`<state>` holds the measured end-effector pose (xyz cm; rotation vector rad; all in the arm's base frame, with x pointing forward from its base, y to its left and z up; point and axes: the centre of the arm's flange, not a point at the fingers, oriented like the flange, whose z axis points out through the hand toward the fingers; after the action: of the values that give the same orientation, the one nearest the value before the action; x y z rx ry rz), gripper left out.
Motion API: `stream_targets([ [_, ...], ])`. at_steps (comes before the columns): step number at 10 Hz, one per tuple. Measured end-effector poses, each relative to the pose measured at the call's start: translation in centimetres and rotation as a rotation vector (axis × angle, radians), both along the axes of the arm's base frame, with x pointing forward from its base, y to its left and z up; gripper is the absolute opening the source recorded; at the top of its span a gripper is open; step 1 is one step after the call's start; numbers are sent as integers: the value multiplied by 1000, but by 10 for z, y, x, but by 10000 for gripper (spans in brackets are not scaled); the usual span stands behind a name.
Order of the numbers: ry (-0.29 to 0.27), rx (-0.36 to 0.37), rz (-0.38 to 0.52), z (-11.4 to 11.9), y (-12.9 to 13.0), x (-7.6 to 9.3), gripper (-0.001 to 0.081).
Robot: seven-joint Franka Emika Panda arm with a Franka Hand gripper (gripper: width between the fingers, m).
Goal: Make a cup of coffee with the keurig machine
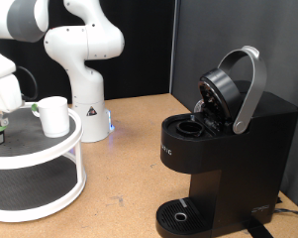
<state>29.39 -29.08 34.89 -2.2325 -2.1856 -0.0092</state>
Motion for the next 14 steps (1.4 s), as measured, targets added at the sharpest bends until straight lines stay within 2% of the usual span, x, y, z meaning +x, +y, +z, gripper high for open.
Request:
stream_targets([
  [5,2,-13,1,-20,3,0,803],
  [9,8,-7,-3,-25,4,-2,803],
  [10,7,-5,-5,-26,4,-2,693],
  [11,7,-5,-6,-26,4,-3,693],
  [12,4,-6,-7,-26,4,-3,531],
  [13,0,-8,-8,-25,3,-2,531],
  [14,0,-8,-9,-25,3,-2,472],
])
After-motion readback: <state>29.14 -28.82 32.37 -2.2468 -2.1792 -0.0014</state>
